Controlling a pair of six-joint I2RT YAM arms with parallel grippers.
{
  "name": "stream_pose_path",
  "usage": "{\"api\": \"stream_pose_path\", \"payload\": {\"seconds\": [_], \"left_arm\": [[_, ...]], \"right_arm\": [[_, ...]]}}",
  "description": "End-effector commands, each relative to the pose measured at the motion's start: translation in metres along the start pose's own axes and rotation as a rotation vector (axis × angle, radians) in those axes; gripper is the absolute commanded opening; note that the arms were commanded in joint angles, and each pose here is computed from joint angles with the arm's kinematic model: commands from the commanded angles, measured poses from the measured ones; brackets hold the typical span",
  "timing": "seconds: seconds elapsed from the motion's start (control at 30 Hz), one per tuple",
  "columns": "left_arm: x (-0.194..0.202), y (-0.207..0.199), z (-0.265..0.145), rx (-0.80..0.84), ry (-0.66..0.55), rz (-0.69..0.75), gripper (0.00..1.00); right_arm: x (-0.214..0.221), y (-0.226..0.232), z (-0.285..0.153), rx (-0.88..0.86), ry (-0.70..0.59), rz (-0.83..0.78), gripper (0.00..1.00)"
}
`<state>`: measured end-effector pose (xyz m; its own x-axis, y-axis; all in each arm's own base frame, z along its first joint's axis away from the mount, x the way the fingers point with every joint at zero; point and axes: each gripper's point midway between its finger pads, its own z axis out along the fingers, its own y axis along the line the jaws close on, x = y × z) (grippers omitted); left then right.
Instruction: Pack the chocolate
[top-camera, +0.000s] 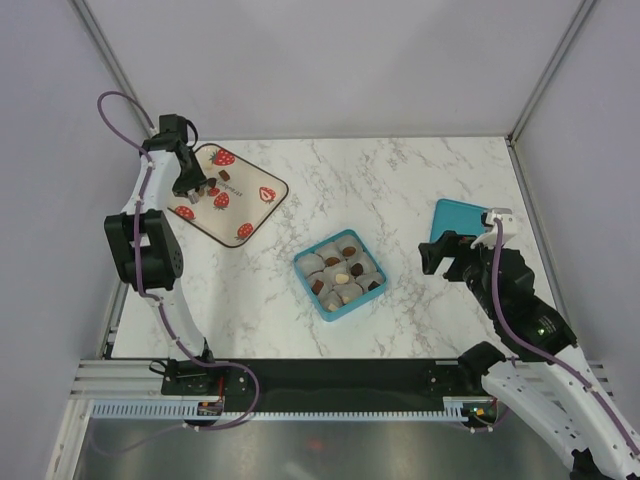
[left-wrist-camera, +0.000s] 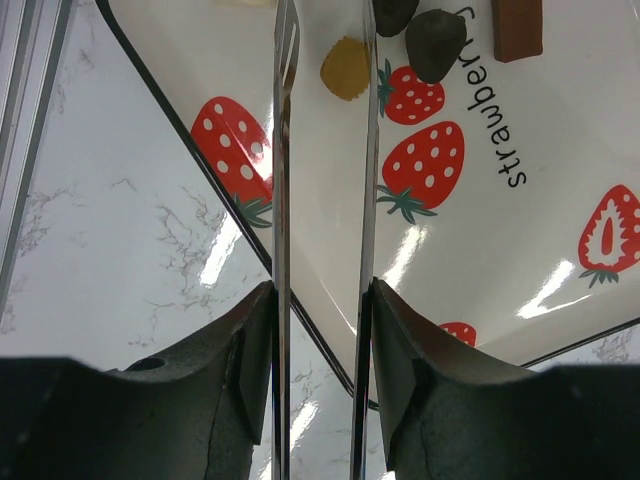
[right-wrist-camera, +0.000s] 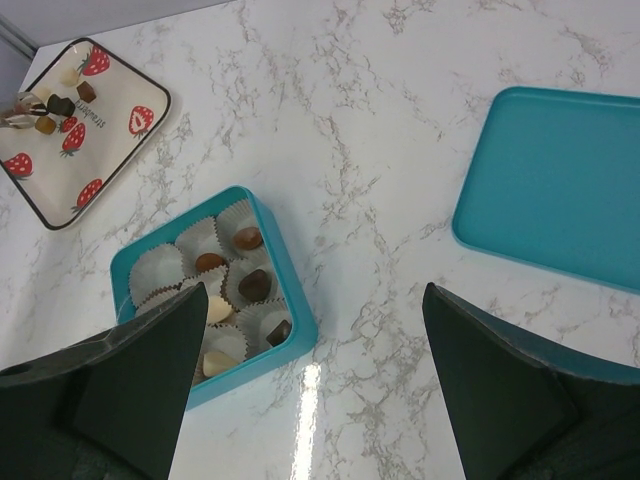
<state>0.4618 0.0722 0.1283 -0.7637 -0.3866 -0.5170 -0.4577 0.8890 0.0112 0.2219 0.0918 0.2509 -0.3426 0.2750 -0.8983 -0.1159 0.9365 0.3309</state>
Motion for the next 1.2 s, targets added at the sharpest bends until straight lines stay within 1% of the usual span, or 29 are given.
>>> {"api": "stream_pose_path", "payload": {"seconds": [0.0,0.27,0.67,0.9,0.97,1.03,1.17], "left_arm": [[-0.017,-0.004,-0.012,0.034,-0.073,0.021,0.49],[-0.008,0.001,-0.033,0.049,-0.084,0.032,0.50],[0.013,0.004,-0.032,0.055,-0.029,0.066,0.50],[0.019,0.005,-0.024,0.048,0.000,0.069,0.48],[0.021,0.005,-0.021,0.045,0.010,0.078,0.46],[0.022,0.005,-0.022,0.048,0.015,0.081,0.41],[0.021,0.004,-0.030,0.062,0.010,0.087,0.40]], "right_arm": [[-0.005,0.004,0.004,-0.014,-0.023,0.010,0.97],[-0.003,0.004,0.006,-0.013,-0.020,0.008,0.97],[0.000,0.003,0.006,-0.017,-0.020,0.010,0.97],[-0.003,0.002,0.003,-0.017,-0.035,0.013,0.97],[-0.002,0.002,0.003,-0.017,-0.035,0.013,0.97],[-0.002,0.002,0.003,-0.016,-0.034,0.013,0.97],[-0.004,0.003,0.002,-0.019,-0.037,0.016,0.97]]}}
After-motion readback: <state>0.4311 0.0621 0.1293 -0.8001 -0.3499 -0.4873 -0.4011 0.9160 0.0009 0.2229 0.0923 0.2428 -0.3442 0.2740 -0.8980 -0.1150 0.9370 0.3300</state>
